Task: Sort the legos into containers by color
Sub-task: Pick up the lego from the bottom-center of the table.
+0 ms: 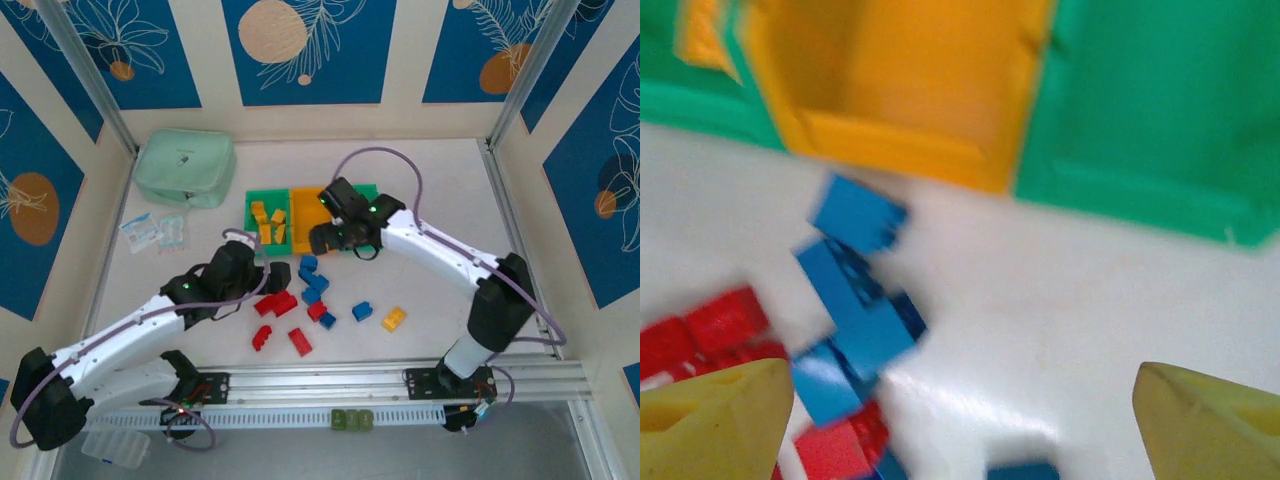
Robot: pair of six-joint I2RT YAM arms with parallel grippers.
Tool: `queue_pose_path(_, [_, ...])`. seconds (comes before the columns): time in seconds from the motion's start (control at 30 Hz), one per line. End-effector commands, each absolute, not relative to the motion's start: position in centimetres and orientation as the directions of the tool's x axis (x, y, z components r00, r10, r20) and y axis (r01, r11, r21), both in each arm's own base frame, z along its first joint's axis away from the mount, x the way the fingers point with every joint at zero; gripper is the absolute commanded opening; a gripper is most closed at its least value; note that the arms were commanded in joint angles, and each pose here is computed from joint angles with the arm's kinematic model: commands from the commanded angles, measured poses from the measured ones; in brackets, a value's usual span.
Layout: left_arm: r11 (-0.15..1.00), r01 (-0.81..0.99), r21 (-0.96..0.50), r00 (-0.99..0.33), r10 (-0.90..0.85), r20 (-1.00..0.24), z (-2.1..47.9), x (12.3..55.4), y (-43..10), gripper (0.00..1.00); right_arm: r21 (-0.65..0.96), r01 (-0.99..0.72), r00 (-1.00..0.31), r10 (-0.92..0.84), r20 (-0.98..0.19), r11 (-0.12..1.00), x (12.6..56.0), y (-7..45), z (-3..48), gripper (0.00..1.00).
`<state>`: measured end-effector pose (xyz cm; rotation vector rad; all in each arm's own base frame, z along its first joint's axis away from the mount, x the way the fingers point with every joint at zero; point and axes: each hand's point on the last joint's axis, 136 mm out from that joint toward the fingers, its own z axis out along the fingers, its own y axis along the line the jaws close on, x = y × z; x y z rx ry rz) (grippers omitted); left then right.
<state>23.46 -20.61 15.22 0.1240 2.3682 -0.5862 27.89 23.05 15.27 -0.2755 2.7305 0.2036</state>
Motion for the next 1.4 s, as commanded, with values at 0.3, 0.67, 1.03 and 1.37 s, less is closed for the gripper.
queue_pose_path(0.3, [0.778,0.475,-0.411,-0.718,0.072,-0.693,16.7,22.5,-27.4,0.99,-0.027,0.275,-0.954,0.27,-0.131,0.961,15.9,11.3,9.5,0.91])
queue_pose_path(0.67, [0.763,0.502,-0.408,-0.718,0.104,-0.689,16.1,22.2,-28.6,0.99,0.04,0.39,-0.919,0.392,-0.052,0.92,14.3,12.1,4.6,0.79])
queue_pose_path(1.03, [0.772,0.49,-0.405,-0.722,0.1,-0.684,16.1,22.1,-28.0,0.99,0.05,0.408,-0.911,0.41,-0.038,0.912,15.0,13.0,2.2,0.63])
queue_pose_path(1.37, [0.775,0.487,-0.402,-0.724,0.101,-0.683,16.3,22.4,-28.3,0.99,0.025,0.405,-0.913,0.406,-0.046,0.914,15.0,12.4,1.3,0.5])
